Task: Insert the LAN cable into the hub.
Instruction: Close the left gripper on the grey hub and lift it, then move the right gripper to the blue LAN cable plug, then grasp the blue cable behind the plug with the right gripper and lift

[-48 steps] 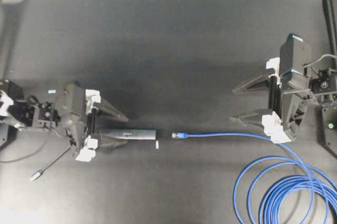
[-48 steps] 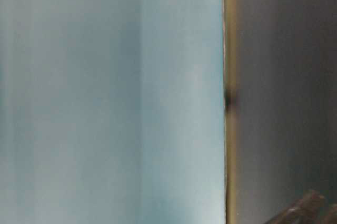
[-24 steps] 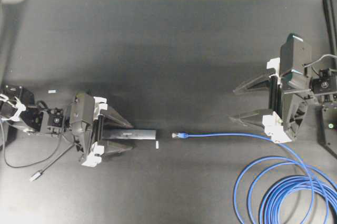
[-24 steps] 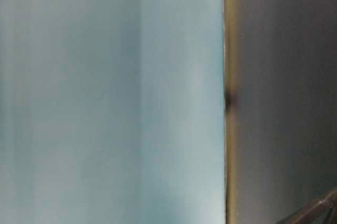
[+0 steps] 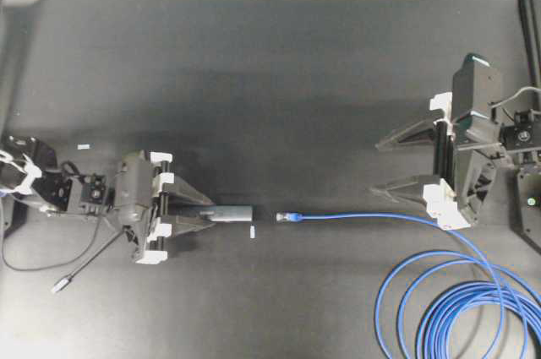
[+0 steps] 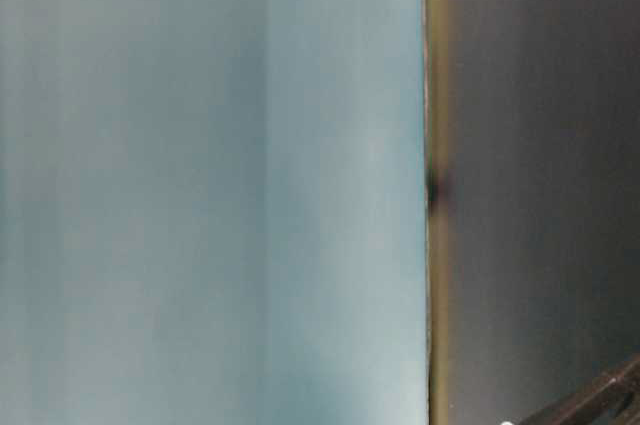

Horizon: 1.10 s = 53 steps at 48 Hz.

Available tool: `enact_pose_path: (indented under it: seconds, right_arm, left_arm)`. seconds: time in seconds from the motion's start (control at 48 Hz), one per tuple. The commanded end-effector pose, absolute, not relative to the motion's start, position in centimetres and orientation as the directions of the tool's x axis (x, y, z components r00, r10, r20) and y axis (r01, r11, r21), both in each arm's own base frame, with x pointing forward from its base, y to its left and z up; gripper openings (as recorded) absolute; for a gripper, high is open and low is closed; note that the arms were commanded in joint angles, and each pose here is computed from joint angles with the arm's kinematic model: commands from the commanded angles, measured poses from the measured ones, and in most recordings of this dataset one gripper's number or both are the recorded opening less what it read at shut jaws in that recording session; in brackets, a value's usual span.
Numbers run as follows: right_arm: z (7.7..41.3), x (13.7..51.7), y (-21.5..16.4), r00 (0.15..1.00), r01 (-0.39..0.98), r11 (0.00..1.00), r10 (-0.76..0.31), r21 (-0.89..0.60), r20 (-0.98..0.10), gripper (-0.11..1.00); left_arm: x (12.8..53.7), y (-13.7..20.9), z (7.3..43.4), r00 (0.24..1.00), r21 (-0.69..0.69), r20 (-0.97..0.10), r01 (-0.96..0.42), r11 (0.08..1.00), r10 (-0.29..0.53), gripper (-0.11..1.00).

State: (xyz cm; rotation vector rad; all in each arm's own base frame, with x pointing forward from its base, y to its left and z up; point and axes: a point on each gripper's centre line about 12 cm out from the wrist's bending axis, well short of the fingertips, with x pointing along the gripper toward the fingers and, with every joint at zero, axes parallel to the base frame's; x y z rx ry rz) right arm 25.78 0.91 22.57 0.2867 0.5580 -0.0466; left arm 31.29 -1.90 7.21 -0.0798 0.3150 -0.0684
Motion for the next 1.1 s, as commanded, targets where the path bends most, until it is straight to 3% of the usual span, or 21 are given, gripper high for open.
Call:
enact_pose_path:
  seconds: [0.0, 0.291, 0.437, 0.541, 0.832, 1.082]
  right_arm:
    - [22.6, 26.1, 1.0, 0.859, 0.110, 0.961, 0.035, 0.252, -0.510, 0.79]
    - [19.0, 27.2, 2.4, 0.863, 0.058, 0.968, 0.073, 0.243, -0.500, 0.79]
    - [16.6, 28.8, 3.1, 0.849, 0.040, 0.973, 0.088, 0.229, -0.521, 0.79]
    - [15.1, 30.5, 3.3, 0.840, 0.028, 0.979, 0.085, 0.200, -0.536, 0.79]
    - [11.1, 34.2, 3.7, 0.793, 0.014, 0.989, 0.079, 0.148, -0.604, 0.79]
    - [9.3, 35.5, 3.8, 0.796, 0.014, 0.989, 0.078, 0.146, -0.601, 0.78]
  left_arm:
    - [31.5, -2.0, 8.9, 0.952, -0.085, -0.296, 0.059, 0.995, -0.082, 0.28]
    - [32.1, -1.3, 15.3, 0.945, -0.059, -0.321, 0.036, 0.998, -0.053, 0.28]
    - [32.3, -1.2, 17.3, 0.914, -0.048, -0.404, 0.026, 0.998, -0.044, 0.28]
    - [32.0, -1.2, 17.8, 0.893, -0.043, -0.448, 0.026, 0.999, -0.042, 0.28]
    - [31.8, -1.4, 18.1, 0.896, -0.056, -0.442, 0.023, 0.998, -0.046, 0.28]
    - [31.2, -1.0, 18.2, 0.904, -0.054, -0.425, 0.016, 0.998, -0.038, 0.28]
